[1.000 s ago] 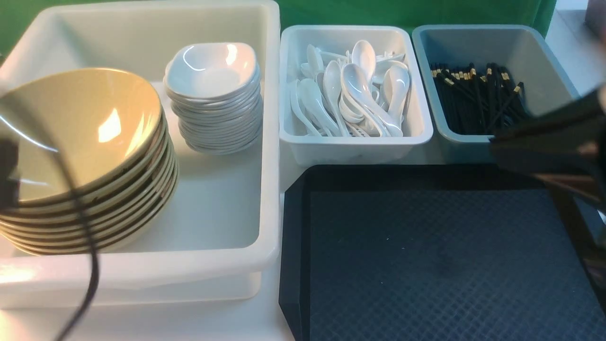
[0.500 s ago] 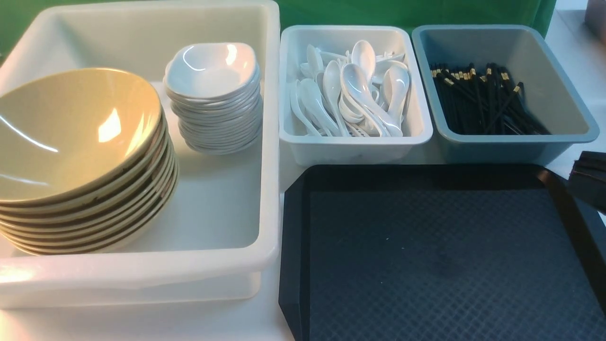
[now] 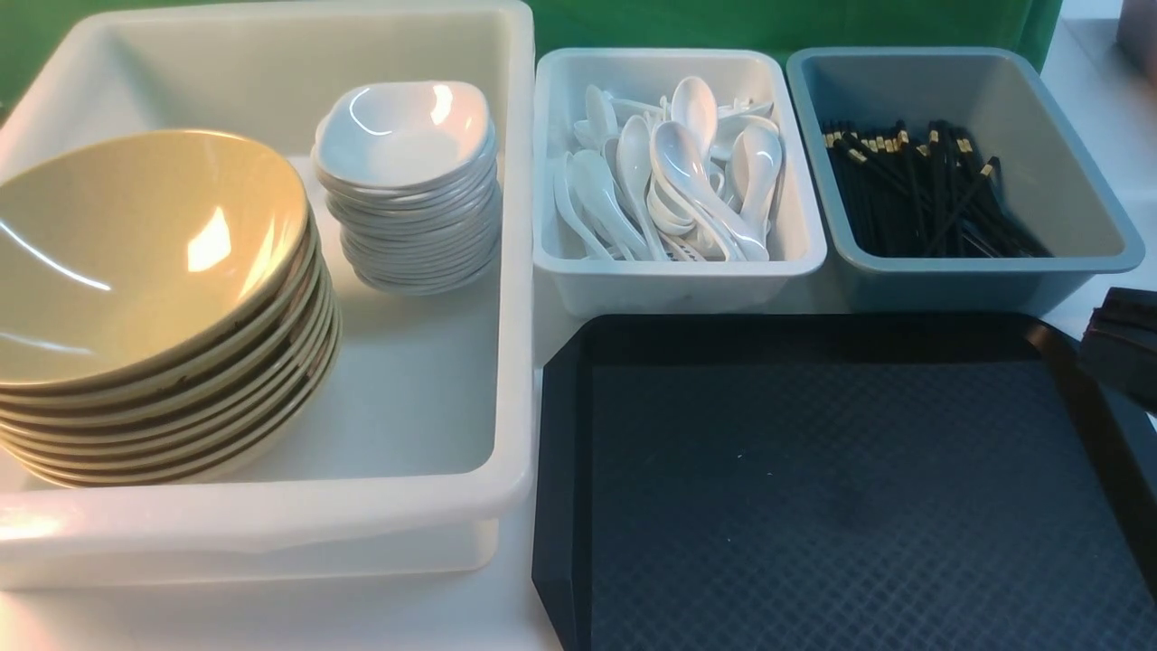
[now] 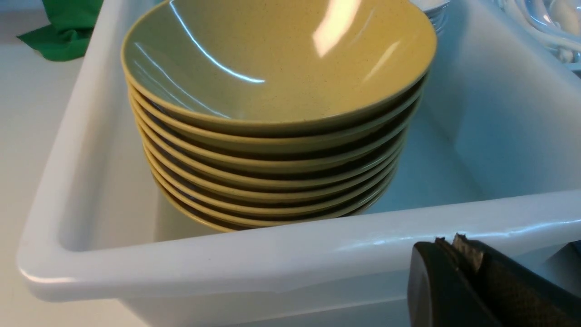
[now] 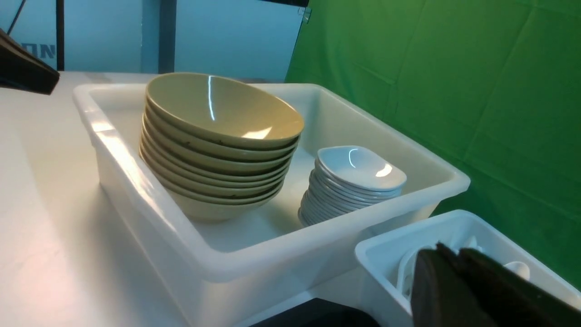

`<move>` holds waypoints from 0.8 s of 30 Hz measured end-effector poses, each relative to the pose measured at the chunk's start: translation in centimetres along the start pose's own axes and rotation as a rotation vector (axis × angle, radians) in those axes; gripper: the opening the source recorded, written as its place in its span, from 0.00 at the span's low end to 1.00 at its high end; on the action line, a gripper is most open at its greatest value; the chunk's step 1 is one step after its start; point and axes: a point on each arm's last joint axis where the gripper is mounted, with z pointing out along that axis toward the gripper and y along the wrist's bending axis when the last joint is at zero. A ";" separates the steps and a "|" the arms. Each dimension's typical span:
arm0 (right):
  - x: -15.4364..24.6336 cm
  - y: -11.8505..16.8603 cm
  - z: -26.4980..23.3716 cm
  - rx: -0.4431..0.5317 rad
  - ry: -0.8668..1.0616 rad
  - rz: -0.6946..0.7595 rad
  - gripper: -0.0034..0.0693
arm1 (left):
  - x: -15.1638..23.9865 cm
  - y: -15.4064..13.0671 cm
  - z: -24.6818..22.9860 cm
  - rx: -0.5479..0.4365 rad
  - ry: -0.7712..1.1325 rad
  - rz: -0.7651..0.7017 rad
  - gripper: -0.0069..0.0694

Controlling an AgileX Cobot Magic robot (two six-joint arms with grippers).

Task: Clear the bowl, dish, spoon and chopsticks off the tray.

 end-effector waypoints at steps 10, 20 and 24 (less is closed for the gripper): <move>0.0 0.0 0.0 0.000 0.000 0.000 0.16 | 0.0 0.0 0.0 0.000 0.000 0.000 0.08; 6.1 0.3 -1.0 0.158 -0.093 0.082 0.09 | 0.0 0.0 0.0 0.000 0.001 0.000 0.08; 11.5 0.0 -2.3 0.379 -0.076 0.256 0.09 | 0.0 0.0 0.0 0.000 0.001 0.000 0.08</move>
